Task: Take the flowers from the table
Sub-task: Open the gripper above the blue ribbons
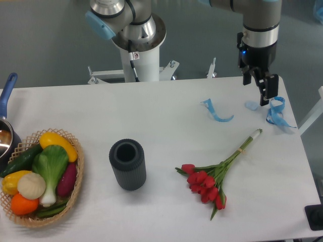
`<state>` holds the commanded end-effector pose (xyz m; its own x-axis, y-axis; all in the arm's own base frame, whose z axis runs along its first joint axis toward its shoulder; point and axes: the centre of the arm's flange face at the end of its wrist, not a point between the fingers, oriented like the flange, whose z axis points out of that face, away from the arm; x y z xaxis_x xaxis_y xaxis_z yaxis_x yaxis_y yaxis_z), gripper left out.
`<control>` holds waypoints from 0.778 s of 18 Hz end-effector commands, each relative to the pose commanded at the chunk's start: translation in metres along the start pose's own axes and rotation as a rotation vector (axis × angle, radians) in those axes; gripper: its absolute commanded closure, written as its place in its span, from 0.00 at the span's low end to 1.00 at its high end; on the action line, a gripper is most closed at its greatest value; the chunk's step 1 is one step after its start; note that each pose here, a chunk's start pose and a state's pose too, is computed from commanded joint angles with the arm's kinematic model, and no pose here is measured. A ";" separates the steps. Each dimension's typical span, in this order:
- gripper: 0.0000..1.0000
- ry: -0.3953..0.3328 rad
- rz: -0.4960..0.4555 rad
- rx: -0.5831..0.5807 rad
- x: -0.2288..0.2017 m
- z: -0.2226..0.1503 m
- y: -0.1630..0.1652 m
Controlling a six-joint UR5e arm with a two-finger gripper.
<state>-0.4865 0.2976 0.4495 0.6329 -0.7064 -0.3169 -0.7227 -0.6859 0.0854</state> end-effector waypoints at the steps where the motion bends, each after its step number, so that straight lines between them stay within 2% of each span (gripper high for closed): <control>1: 0.00 -0.005 0.000 -0.001 -0.001 -0.002 0.000; 5: 0.00 0.008 -0.015 -0.018 -0.001 -0.001 0.003; 8: 0.00 0.013 -0.079 -0.012 0.000 0.005 0.013; 14: 0.00 0.007 -0.287 0.094 0.006 0.028 0.034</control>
<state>-0.5146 0.2750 0.4239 0.8167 -0.4874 -0.3088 -0.5363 -0.8387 -0.0948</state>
